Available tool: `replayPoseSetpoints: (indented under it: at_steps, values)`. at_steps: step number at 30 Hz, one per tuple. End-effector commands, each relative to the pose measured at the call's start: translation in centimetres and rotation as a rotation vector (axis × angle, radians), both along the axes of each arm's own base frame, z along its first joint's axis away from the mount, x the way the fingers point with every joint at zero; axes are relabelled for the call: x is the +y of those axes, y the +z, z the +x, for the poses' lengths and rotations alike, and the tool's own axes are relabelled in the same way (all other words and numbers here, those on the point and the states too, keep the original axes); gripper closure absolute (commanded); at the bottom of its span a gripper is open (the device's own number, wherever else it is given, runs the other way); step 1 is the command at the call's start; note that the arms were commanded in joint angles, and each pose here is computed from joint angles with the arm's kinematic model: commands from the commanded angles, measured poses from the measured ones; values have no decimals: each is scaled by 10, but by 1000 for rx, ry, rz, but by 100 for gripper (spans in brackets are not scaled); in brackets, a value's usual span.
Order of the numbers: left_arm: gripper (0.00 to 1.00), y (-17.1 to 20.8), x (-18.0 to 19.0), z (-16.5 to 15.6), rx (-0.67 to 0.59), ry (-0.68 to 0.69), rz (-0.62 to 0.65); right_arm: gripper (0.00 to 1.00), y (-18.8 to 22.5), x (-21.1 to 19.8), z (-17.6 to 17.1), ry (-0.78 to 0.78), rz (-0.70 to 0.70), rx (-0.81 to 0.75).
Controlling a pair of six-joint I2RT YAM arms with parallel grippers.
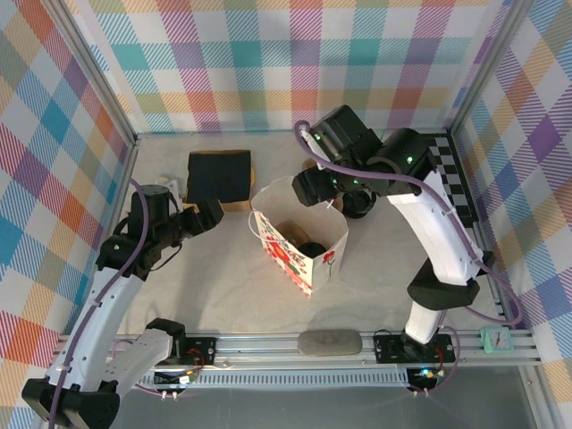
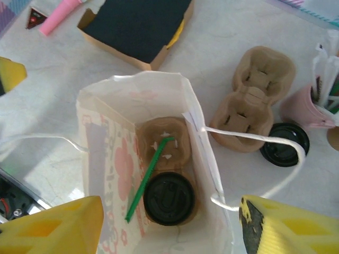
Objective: Pack the takeout coffee
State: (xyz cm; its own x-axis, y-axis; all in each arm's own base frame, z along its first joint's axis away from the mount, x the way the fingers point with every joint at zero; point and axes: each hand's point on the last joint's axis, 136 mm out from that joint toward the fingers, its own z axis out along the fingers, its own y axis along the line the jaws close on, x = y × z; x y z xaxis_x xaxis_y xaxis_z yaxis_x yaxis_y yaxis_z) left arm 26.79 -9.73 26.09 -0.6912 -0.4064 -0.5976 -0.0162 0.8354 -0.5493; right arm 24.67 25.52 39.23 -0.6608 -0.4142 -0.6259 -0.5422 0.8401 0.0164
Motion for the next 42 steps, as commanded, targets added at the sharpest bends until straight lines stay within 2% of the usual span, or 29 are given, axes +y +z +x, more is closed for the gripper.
replayPoseSetpoints:
  at_steps: [1,4,10,16,24,28,35,42]
  values:
    - [18,16,-10,6,-51,-36,-61,31,-2,-18,8,-77,-23,-17]
    - [18,7,-21,5,-30,-62,-92,32,-11,-36,11,-127,-55,-6]
    - [22,-32,-53,3,44,-101,-148,42,-34,-51,6,-159,-40,53]
    - [28,-57,-75,8,84,-115,-172,53,-74,-52,1,-156,-52,146]
    - [35,-79,-100,24,124,-151,-193,66,-112,-49,12,-168,-45,222]
    - [36,-84,-104,29,135,-153,-184,74,-118,-55,16,-187,-74,227]
    - [36,-82,-110,33,135,-168,-175,94,-114,-57,15,-180,-75,229]
    - [36,-71,-106,32,113,-169,-153,100,-105,-72,15,-184,-127,178]
